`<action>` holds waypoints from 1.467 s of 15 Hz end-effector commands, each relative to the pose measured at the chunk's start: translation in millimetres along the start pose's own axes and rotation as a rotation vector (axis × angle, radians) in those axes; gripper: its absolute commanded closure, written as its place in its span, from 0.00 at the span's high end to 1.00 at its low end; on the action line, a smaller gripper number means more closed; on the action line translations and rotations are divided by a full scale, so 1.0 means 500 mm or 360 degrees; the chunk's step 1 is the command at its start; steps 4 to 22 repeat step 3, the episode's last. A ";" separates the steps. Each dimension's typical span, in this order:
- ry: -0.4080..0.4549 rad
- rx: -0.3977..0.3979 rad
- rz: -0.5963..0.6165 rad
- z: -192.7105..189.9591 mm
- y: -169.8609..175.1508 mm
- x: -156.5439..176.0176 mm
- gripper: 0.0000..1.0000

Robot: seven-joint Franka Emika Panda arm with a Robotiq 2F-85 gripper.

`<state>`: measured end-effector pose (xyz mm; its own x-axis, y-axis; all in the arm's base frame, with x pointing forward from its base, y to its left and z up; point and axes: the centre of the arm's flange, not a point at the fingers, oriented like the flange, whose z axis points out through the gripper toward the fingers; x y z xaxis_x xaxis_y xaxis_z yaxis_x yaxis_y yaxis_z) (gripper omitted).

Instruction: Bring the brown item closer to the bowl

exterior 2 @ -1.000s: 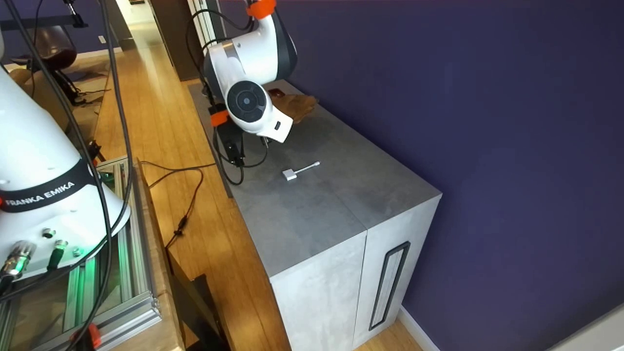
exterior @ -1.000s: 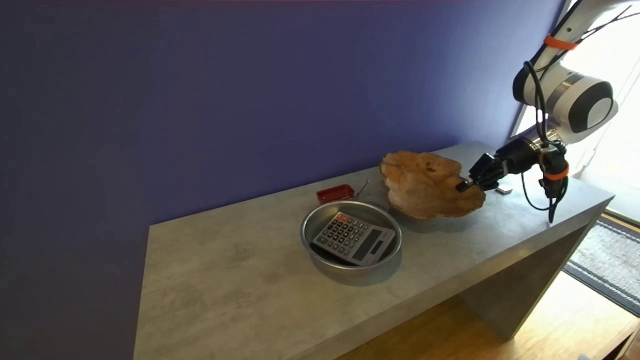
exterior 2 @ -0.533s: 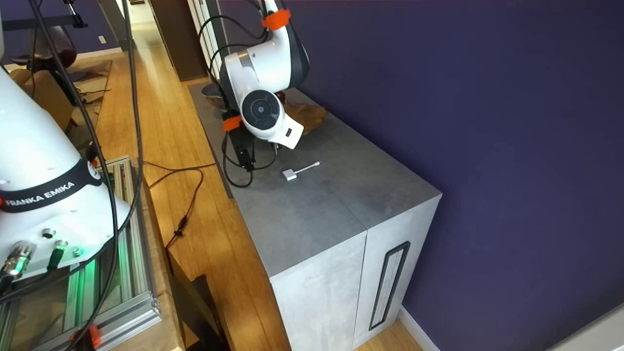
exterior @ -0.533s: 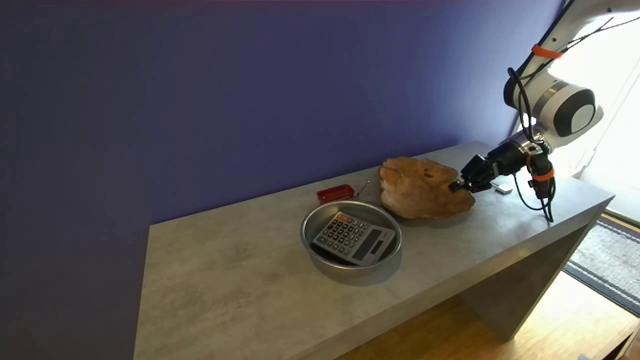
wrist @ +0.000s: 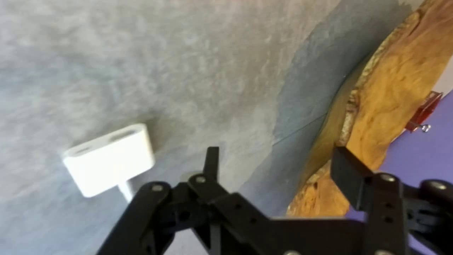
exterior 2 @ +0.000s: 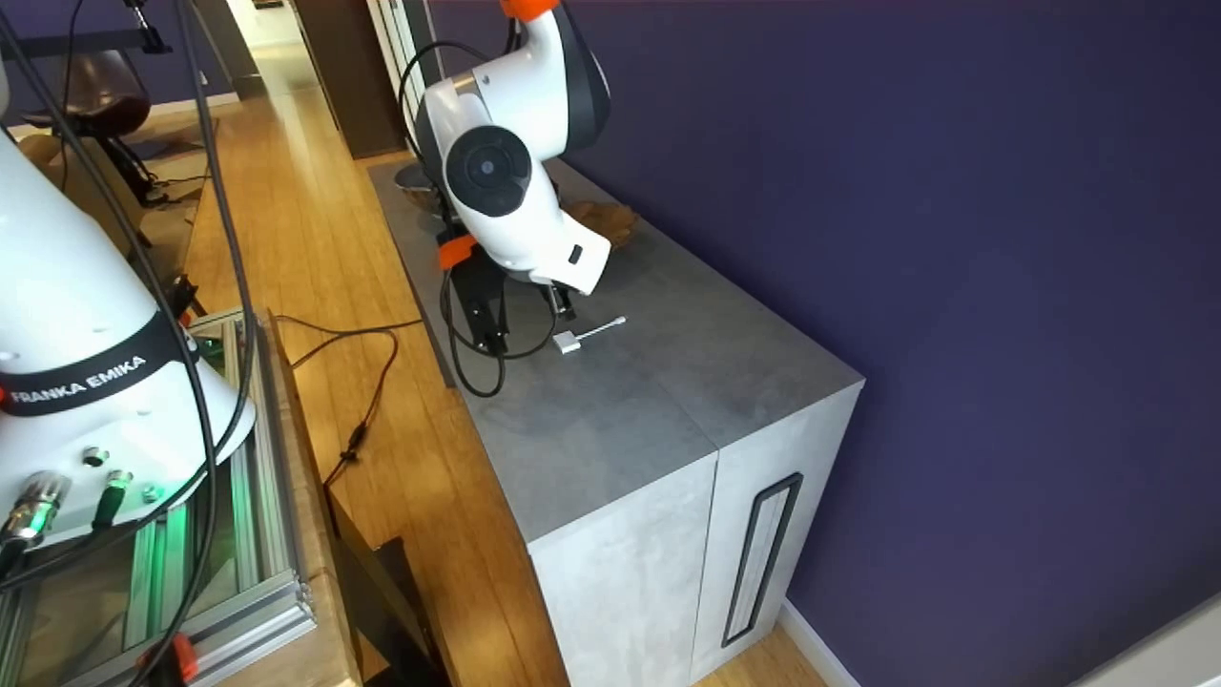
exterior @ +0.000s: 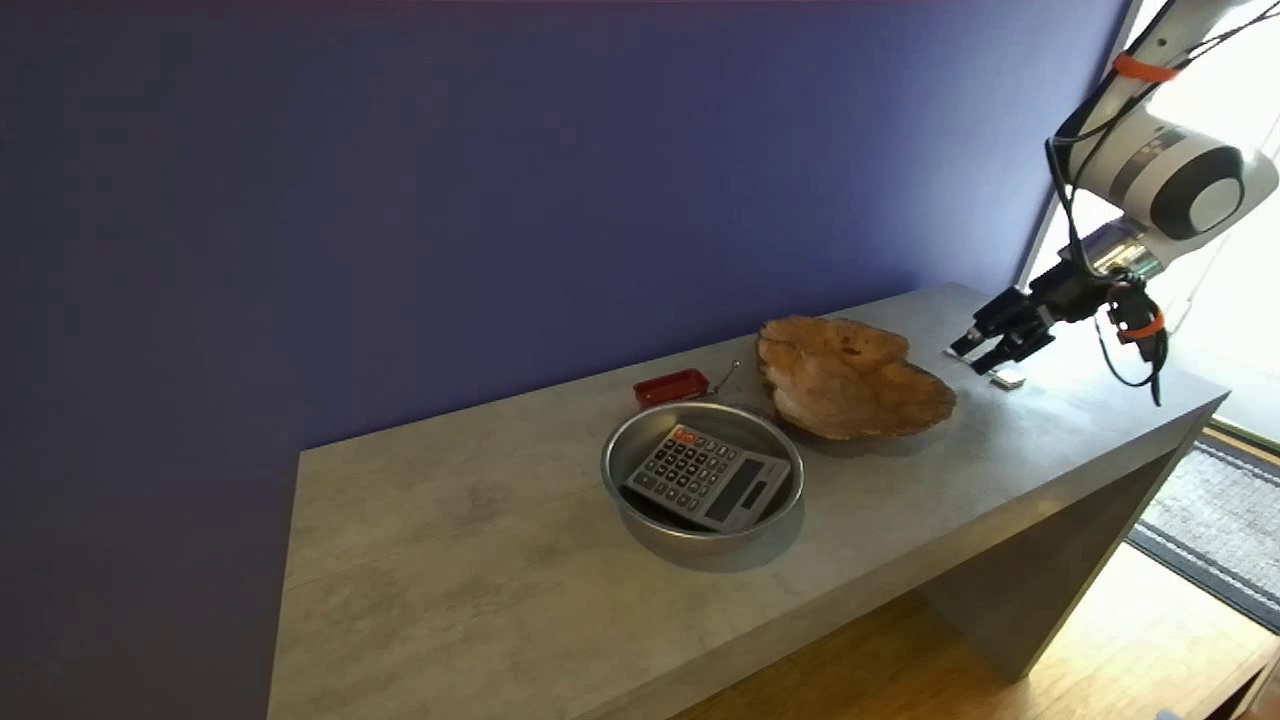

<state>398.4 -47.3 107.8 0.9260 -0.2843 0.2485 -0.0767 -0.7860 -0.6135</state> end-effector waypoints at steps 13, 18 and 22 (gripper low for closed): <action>0.0131 -0.0033 -0.0031 -0.114 0.021 -0.006 1.00; 0.0131 -0.0033 -0.0031 -0.114 0.021 -0.006 1.00; 0.0131 -0.0033 -0.0031 -0.114 0.021 -0.006 1.00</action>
